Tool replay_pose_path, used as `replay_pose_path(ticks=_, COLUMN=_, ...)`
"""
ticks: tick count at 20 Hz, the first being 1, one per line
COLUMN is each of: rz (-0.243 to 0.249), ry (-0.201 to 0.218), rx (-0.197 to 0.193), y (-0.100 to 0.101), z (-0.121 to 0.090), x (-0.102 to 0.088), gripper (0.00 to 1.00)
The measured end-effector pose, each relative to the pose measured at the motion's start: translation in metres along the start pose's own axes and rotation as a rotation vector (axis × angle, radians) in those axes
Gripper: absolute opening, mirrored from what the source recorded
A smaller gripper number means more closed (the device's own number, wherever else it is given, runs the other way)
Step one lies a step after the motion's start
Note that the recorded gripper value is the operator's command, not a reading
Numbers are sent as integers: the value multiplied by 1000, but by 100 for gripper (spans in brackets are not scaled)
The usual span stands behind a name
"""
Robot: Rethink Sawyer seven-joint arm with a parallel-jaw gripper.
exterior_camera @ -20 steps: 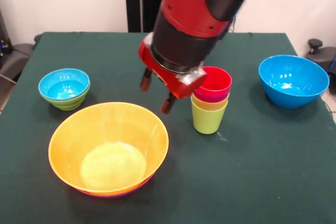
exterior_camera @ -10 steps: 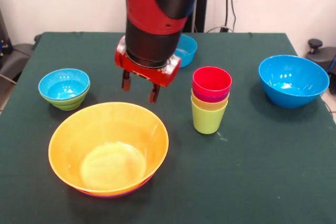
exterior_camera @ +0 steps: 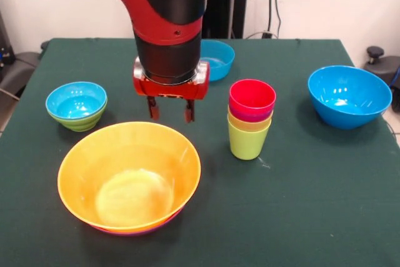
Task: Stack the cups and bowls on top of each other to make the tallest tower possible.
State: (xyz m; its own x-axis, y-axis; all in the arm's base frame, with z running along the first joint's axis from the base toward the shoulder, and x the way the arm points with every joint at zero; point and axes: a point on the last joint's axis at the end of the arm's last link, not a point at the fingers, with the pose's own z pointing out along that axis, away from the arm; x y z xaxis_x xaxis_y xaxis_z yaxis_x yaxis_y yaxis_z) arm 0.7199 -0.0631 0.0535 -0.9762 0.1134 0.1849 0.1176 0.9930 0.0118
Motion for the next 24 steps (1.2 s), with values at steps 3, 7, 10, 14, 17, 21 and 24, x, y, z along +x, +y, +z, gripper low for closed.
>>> replay_pose_path(ticks=3, rz=-8, ry=-13, rx=-27, y=5, z=-6, x=-3, gripper=100)
replay_pose_path(ticks=7, rz=-31, ry=-37, rx=-50, y=18, z=-18, x=-9, gripper=100)
replay_pose_path(ticks=10, rz=-52, ry=-50, rx=-66, y=28, z=-29, x=-12, gripper=100)
replay_pose_path(ticks=14, rz=-79, ry=-43, rx=-79, y=40, z=-42, x=-11, gripper=100)
replay_pose_path(ticks=17, rz=-94, ry=-35, rx=-86, y=46, z=-50, x=-10, gripper=100)
replay_pose_path(ticks=21, rz=-112, ry=-21, rx=-92, y=53, z=-63, x=-7, gripper=100)
replay_pose_path(ticks=24, rz=-118, ry=1, rx=-98, y=55, z=-72, x=-3, gripper=100)
